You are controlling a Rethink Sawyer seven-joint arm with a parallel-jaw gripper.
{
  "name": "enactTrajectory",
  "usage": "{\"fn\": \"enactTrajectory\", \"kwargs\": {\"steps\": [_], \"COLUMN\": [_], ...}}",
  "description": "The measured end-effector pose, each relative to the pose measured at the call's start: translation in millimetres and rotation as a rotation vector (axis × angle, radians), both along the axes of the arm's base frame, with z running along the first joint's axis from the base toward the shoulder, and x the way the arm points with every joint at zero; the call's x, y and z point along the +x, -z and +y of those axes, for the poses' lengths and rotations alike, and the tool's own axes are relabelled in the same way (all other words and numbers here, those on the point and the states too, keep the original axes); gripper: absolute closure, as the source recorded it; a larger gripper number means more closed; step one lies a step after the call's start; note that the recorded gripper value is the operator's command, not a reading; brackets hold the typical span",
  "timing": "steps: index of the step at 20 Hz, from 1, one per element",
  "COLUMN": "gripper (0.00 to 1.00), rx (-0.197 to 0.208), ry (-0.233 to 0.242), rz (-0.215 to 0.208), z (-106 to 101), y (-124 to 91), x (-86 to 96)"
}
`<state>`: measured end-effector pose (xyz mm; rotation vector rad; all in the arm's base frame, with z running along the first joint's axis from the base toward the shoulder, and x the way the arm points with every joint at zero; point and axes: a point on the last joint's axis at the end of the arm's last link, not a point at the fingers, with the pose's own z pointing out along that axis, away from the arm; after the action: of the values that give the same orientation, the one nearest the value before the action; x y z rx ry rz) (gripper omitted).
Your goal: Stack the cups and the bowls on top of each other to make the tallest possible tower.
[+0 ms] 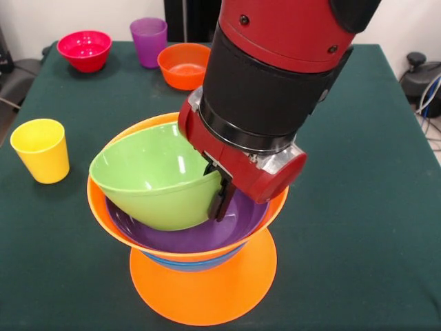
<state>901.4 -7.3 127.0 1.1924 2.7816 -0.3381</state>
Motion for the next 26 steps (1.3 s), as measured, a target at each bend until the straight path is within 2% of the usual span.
{"fn": "enactTrajectory", "kwargs": {"steps": [12,26], "gripper": [1.00,1.00], "rx": [0.031,0.047], "ry": [0.034,0.036], "rz": [-0.002,0.010], "z": [-4.3,5.9], "y": [-14.3,-8.3], "x": [6.3,5.0]}}
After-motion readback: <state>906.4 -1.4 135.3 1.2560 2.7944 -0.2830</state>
